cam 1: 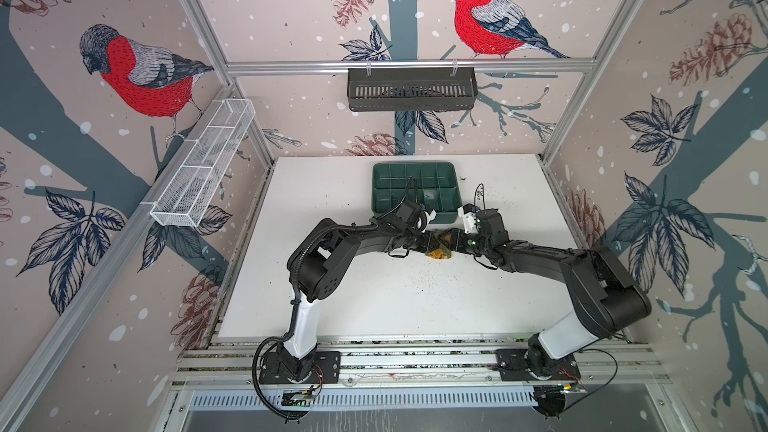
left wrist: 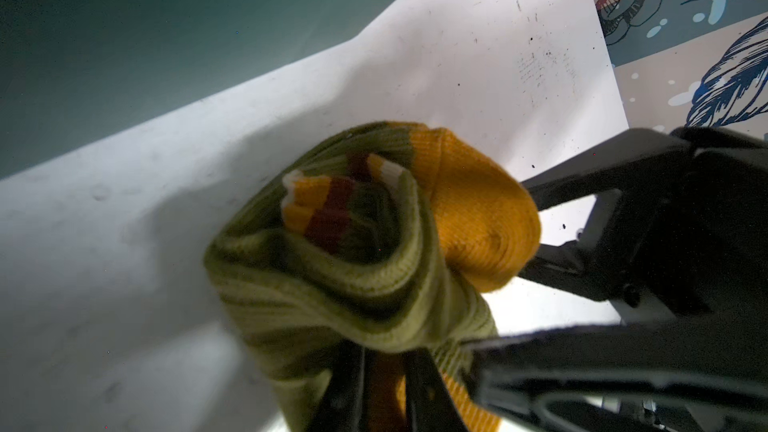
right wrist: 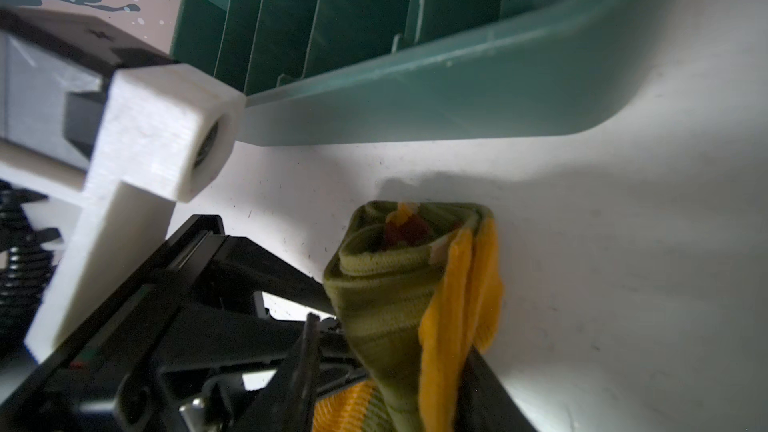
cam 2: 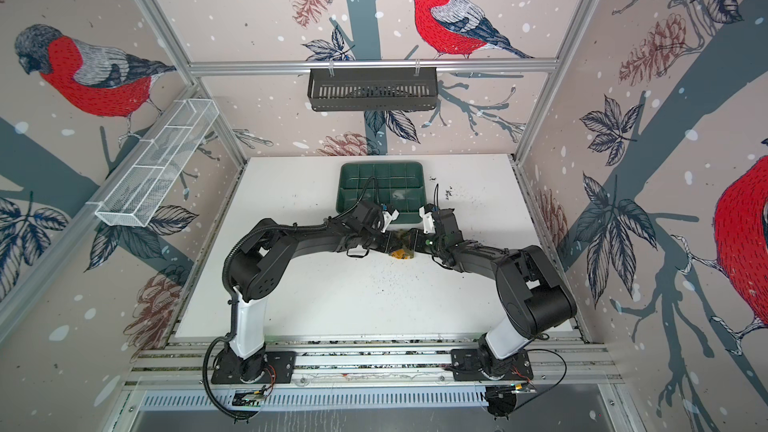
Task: Roll the socks
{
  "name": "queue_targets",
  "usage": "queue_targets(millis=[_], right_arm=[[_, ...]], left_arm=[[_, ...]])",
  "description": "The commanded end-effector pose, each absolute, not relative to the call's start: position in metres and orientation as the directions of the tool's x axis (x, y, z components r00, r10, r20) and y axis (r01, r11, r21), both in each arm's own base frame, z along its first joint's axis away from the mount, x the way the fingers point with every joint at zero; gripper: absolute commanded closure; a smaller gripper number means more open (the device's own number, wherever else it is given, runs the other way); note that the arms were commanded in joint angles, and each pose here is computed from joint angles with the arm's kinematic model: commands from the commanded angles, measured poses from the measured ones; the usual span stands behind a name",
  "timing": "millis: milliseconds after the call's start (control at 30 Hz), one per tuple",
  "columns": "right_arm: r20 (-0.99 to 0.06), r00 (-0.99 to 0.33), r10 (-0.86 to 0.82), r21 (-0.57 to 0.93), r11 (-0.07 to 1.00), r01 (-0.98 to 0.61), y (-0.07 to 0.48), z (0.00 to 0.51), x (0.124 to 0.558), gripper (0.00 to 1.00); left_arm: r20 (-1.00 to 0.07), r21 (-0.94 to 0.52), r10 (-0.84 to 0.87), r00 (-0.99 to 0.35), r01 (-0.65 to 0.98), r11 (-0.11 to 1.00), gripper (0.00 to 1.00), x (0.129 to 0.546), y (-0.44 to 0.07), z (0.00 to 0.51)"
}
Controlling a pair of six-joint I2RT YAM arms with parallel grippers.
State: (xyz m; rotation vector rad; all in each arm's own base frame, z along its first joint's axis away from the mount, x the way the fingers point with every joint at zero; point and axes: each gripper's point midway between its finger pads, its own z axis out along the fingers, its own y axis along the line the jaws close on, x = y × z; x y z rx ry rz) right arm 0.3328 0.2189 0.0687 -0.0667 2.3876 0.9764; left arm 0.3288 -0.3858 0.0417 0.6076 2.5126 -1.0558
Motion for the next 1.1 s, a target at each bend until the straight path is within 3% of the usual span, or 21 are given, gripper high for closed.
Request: queue_targets(millis=[0, 700, 1067], right_arm=[[-0.541, -0.823, 0.172, 0.63, 0.731, -0.262, 0.217, 0.077, 0.338, 0.48], [-0.557, -0.803, 0.213, 0.644, 0.721, -0.256, 0.206, 0.086, 0.341, 0.46], [-0.498, -0.861, 0.11, 0.587, 0.773, -0.241, 0.212, 0.063, 0.337, 0.48]], left_arm=[[-0.429, -0.569, 0.268, -0.863, 0.488, 0.662, 0.79, 0.324, -0.378, 0.029], [-0.422, -0.568, 0.272, -0.865, 0.486, 0.664, 0.79, 0.324, -0.378, 0.027], [-0.428, -0.571, 0.267, -0.863, 0.487, 0.66, 0.79, 0.326, -0.38, 0.029]])
